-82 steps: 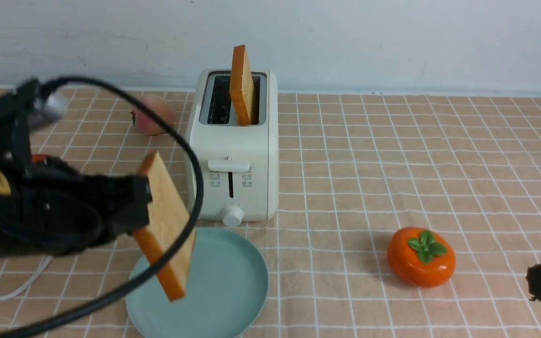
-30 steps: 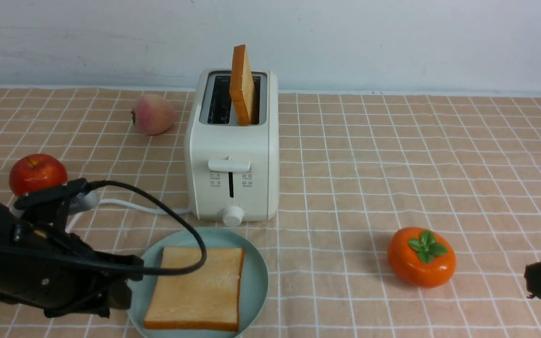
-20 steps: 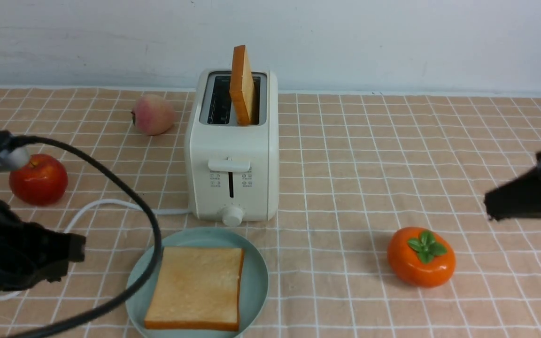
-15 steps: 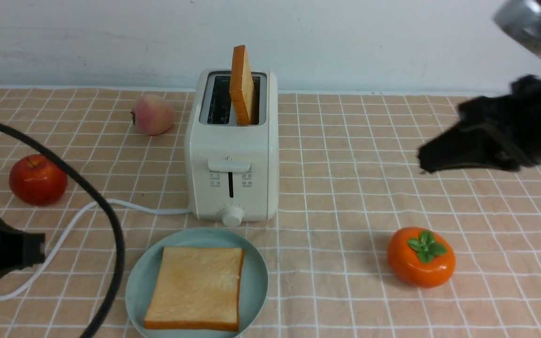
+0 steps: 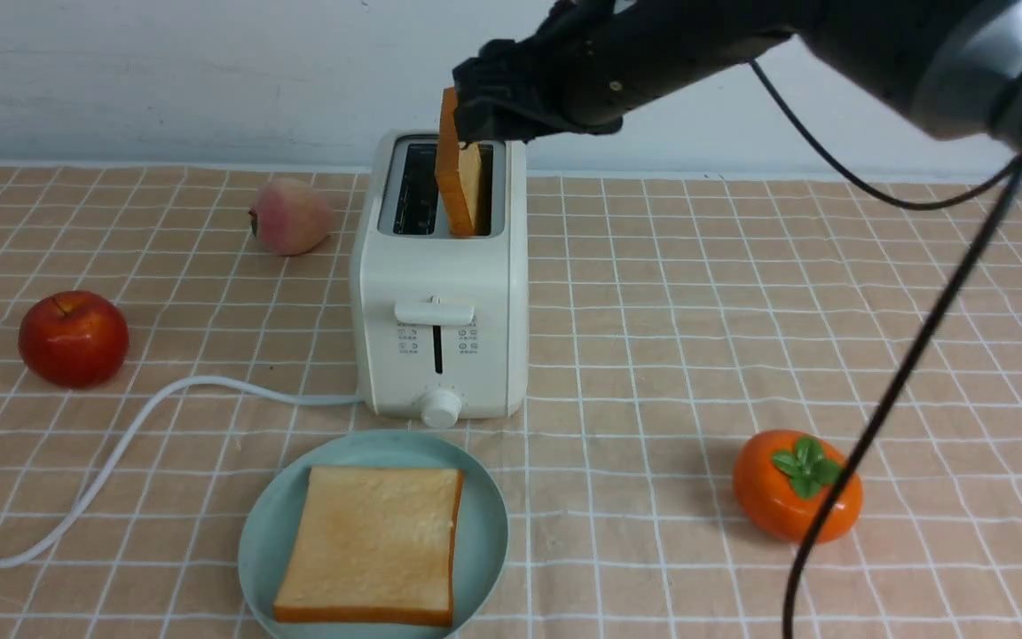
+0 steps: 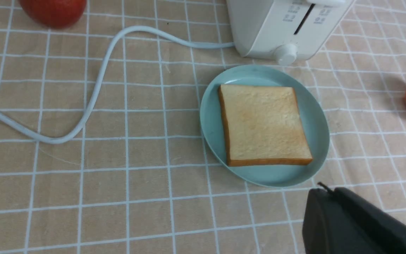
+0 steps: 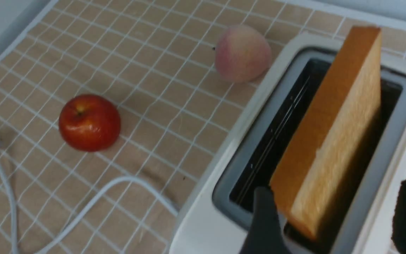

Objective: Take toasted bread from bread machine on light coffee tablecloth place on plate.
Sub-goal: 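Grasp the toast slice in the toaster and pull it up out of the slot with the right gripper, then place the held slice of bread on top of the slice on the plate with the right gripper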

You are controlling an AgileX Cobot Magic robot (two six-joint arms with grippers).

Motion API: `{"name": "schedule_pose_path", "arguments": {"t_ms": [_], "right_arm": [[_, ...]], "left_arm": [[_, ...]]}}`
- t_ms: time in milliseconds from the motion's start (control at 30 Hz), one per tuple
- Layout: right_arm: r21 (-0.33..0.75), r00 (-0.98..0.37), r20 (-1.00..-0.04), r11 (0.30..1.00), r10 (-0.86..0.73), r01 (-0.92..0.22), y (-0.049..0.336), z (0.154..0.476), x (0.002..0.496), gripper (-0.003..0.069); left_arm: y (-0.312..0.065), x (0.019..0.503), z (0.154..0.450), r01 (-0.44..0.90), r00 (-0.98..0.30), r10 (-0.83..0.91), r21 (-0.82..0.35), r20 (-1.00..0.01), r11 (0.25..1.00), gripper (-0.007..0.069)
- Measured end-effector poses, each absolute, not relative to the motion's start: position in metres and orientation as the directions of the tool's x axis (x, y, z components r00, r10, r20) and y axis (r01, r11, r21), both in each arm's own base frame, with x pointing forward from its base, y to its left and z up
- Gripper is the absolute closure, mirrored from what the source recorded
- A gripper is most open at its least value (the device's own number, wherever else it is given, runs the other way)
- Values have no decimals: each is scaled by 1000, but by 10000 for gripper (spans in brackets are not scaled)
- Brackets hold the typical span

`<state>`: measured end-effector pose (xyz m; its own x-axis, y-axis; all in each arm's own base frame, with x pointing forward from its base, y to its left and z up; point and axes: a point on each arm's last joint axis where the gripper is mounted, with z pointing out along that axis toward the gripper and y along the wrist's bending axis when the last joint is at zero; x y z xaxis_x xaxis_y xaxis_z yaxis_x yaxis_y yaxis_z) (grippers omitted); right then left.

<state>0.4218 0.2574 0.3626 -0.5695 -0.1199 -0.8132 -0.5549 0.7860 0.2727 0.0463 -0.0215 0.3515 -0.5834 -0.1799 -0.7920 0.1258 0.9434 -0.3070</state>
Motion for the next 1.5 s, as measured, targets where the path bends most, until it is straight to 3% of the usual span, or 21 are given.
{"name": "schedule_pose_path", "arguments": {"t_ms": [133, 267, 367, 400, 433, 500, 567, 700, 833, 933, 1167, 1367, 1500], "right_arm": [[294, -576, -812, 787, -93, -542, 272, 333, 448, 116], [316, -598, -797, 790, -80, -526, 279, 310, 461, 116], [325, -604, -793, 789, -72, -521, 281, 307, 462, 174], [325, -598, -799, 788, -68, -523, 281, 310, 461, 260], [325, -598, -799, 788, -68, -523, 281, 310, 461, 260], [308, -590, -803, 789, -85, -532, 277, 322, 456, 470], [276, -571, -814, 794, -108, -543, 271, 340, 448, 583], [204, -510, -848, 801, -142, -562, 254, 388, 425, 585], [135, -438, -882, 797, -174, -588, 219, 470, 364, 585], [102, -430, -877, 791, -215, -604, 201, 500, 330, 585], [35, -473, -826, 809, -307, -586, 168, 516, 295, 585], [187, -601, -725, 745, -336, -641, 181, 475, 294, 585], [495, -694, -604, 498, -393, -712, 214, 411, 289, 585]], "left_arm": [[-19, 23, 353, 149, -532, -204, -328, -822, 933, 639], [-17, 12, 352, 132, -518, -243, -358, -820, 924, 639], [-17, 10, 351, 110, -536, -271, -385, -799, 916, 639], [-17, 8, 350, 103, -543, -287, -401, -789, 910, 639], [-17, 8, 350, 103, -542, -287, -401, -790, 910, 639], [-18, 8, 350, 102, -546, -289, -405, -786, 909, 639], [-17, 8, 350, 101, -545, -289, -404, -787, 909, 639], [-17, 8, 350, 102, -538, -291, -403, -792, 909, 639], [-16, 9, 350, 94, -530, -286, -390, -799, 916, 639], [-14, 9, 350, 86, -525, -280, -378, -804, 922, 639], [-12, 10, 350, 69, -515, -270, -353, -814, 933, 639], [-11, 10, 350, 64, -514, -266, -346, -815, 936, 639], [-11, 9, 349, 61, -525, -263, -344, -809, 937, 639]]}}
